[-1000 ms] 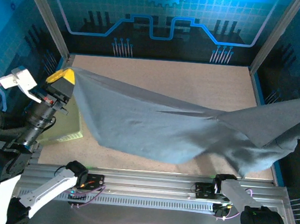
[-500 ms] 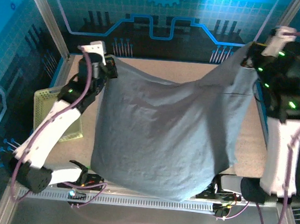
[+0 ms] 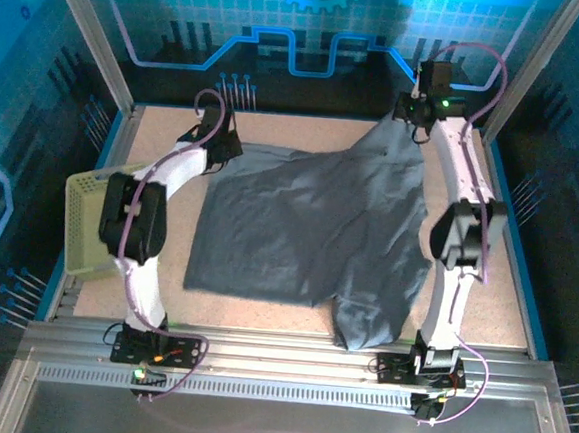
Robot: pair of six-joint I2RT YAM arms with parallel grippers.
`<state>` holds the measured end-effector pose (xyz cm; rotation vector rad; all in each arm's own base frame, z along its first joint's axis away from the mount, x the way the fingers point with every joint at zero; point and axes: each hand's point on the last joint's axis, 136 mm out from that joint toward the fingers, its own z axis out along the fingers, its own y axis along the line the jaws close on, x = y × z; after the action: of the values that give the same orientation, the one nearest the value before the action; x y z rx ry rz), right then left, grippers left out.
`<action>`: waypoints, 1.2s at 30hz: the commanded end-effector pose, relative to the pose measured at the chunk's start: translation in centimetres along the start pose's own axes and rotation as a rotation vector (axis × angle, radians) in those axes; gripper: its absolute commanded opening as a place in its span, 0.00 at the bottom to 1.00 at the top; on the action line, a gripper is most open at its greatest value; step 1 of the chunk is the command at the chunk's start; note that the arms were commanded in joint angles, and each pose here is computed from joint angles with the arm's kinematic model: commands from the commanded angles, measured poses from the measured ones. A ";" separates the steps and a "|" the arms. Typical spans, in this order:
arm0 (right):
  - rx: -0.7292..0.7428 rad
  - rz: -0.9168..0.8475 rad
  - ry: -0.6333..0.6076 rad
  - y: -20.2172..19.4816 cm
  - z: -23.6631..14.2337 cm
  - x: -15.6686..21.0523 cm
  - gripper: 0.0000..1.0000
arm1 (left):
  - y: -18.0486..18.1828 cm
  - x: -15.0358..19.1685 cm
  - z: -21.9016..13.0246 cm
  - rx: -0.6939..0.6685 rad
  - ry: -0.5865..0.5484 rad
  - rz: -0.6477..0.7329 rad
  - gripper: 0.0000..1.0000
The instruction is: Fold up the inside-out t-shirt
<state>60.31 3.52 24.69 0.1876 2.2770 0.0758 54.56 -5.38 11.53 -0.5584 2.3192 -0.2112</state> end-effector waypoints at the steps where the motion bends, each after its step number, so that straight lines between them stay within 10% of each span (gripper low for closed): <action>1: 0.053 -0.006 0.016 -0.2 2.6 -0.3 0.00 | -0.9 -2.1 1.9 0.088 0.014 -0.087 0.00; 23: -0.199 0.181 -0.203 0.4 4.6 -6.6 0.00 | 4.1 -14.4 3.1 0.202 -0.157 -0.298 0.00; 29: -0.247 0.168 -0.237 1.8 -2.1 -8.9 0.00 | 2.1 -15.0 -1.7 0.335 -0.199 -0.307 0.00; 36: -0.230 0.119 -0.492 1.5 -19.0 -11.9 0.00 | -0.4 -16.9 -15.4 0.499 -0.374 -0.285 0.00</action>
<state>59.29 4.08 33.28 0.2447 2.0610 0.3523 57.49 2.63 21.39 -0.7551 1.9830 -0.6404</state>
